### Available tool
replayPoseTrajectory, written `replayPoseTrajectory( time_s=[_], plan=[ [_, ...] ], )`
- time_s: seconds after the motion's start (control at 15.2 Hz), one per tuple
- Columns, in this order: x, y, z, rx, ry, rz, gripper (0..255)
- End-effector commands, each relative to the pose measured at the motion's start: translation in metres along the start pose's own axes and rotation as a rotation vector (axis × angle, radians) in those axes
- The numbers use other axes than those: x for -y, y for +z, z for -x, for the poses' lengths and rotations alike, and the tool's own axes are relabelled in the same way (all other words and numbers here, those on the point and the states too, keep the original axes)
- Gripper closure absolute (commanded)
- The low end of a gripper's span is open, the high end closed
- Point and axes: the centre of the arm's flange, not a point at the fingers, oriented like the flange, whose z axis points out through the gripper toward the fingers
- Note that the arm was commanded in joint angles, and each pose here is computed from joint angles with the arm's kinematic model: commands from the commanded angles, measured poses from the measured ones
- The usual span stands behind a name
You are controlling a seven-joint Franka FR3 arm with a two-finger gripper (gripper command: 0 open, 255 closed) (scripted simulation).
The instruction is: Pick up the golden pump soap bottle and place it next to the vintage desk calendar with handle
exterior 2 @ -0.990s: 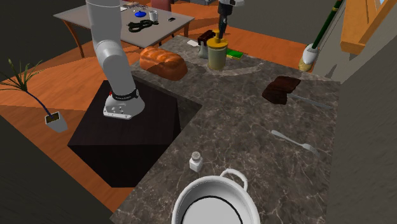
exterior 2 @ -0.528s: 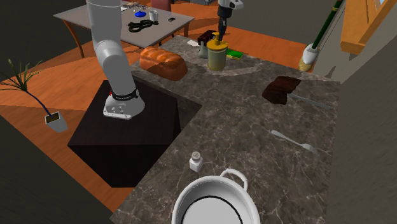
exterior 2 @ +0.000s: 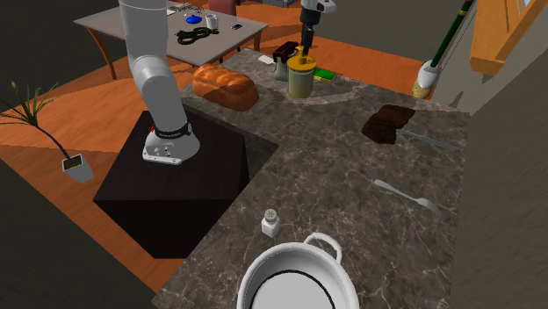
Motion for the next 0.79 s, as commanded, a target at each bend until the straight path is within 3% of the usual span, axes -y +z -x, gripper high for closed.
replayPoseTrajectory(
  time_s=[0.0, 0.26, 0.73],
  plan=[
    [0.0, 0.0, 0.0, 0.0, 0.0, 0.0, 0],
    [0.0, -0.05, 0.0, 0.0, 0.0, 0.0, 0],
    [0.0, -0.05, 0.0, 0.0, 0.0, 0.0, 0]
  ],
)
